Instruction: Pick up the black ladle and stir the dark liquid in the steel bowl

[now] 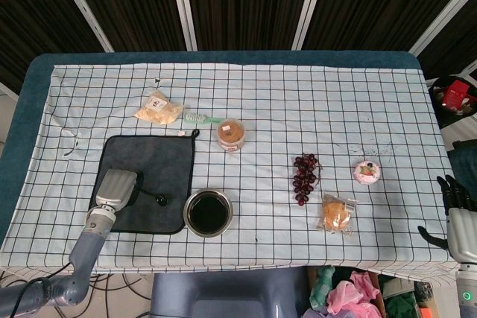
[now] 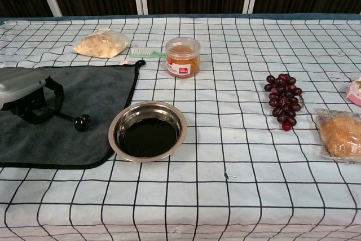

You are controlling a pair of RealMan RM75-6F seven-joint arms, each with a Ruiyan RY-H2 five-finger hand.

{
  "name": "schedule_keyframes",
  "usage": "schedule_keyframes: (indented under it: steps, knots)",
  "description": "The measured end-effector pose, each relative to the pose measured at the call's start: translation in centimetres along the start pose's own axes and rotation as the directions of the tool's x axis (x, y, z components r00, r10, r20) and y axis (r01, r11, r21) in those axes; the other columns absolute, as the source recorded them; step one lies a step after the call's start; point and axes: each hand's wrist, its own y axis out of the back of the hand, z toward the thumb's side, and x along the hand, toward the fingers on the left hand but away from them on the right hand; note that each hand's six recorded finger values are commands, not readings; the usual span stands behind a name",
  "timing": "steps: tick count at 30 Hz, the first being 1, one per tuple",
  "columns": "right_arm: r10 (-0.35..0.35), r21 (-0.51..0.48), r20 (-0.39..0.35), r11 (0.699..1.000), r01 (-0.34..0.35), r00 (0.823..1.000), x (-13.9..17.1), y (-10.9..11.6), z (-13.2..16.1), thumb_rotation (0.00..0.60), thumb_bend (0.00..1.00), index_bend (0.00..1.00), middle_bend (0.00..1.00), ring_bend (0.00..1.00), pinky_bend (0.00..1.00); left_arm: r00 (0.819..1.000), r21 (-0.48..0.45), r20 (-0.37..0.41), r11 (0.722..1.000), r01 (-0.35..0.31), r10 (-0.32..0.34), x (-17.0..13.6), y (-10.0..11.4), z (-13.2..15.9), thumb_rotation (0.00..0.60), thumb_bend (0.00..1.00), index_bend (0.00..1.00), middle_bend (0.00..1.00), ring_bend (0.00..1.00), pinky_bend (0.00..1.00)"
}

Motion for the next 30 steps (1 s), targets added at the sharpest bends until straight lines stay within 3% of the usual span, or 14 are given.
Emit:
schedule_keyframes:
  steps: [30]
  knots:
    - [-0.007,-0.006,0.002,1.000,0.008,1.000,0.06,0.27,-0.11,0.600,0.12,0.03,0.01,0.06,0.22,1.000,-0.031,0.005,0.999,0.010,-0.010,0.12,0.44,0.18,0.600,0.46,0.62,1.00,0.98,0.96]
